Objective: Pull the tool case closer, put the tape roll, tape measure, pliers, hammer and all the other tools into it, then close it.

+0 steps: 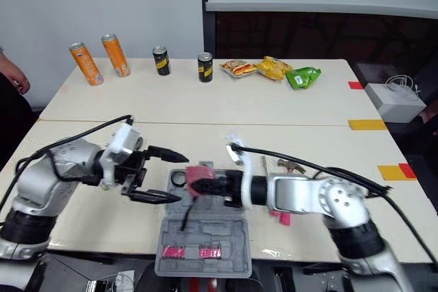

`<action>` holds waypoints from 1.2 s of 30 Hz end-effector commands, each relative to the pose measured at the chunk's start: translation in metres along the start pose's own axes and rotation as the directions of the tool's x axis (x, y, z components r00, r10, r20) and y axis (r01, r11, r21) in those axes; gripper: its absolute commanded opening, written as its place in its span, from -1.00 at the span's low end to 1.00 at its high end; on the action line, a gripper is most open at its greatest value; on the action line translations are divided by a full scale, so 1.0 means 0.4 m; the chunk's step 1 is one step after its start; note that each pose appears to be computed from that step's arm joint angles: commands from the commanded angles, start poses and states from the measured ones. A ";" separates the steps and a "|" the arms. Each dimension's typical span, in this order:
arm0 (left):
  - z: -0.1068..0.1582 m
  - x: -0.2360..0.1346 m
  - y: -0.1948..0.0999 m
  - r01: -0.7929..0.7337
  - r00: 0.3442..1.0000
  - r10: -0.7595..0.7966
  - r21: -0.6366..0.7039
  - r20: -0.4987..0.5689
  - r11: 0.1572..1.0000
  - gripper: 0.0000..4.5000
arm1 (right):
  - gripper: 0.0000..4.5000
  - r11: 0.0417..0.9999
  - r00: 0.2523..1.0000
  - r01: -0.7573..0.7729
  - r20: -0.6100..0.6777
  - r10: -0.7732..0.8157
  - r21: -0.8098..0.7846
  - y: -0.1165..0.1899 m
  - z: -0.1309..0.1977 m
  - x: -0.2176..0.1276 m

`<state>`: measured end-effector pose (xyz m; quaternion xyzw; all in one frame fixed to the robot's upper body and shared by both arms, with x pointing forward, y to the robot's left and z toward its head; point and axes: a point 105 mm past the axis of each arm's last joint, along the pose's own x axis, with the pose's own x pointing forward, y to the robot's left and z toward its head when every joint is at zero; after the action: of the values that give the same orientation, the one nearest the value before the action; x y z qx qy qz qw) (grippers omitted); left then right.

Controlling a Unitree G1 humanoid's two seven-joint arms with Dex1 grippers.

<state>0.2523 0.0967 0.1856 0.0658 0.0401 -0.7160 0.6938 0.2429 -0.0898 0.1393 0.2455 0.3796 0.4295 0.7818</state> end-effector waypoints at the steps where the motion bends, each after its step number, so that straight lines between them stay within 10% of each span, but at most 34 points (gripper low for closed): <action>1: 0.016 -0.023 -0.035 -0.057 0.994 0.062 -0.062 0.089 0.996 1.00 | -0.77 0.999 1.000 0.006 0.002 -0.006 -0.046 0.005 -0.015 -0.073; 12: -0.092 -0.141 -0.112 -0.069 0.994 0.079 -0.135 0.072 0.988 1.00 | -0.77 0.965 0.961 0.251 -0.140 -0.239 0.071 -0.106 -0.120 -0.235; 36: -0.082 -0.109 -0.130 -0.027 0.999 0.030 -0.072 0.038 0.997 1.00 | -0.77 0.955 0.929 0.295 -0.243 -0.280 0.029 -0.236 -0.147 -0.152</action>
<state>0.2052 0.1450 0.1564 0.0181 0.0549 -0.7003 0.7115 0.2192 -0.1879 0.0585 0.1616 0.5183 0.3172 0.7776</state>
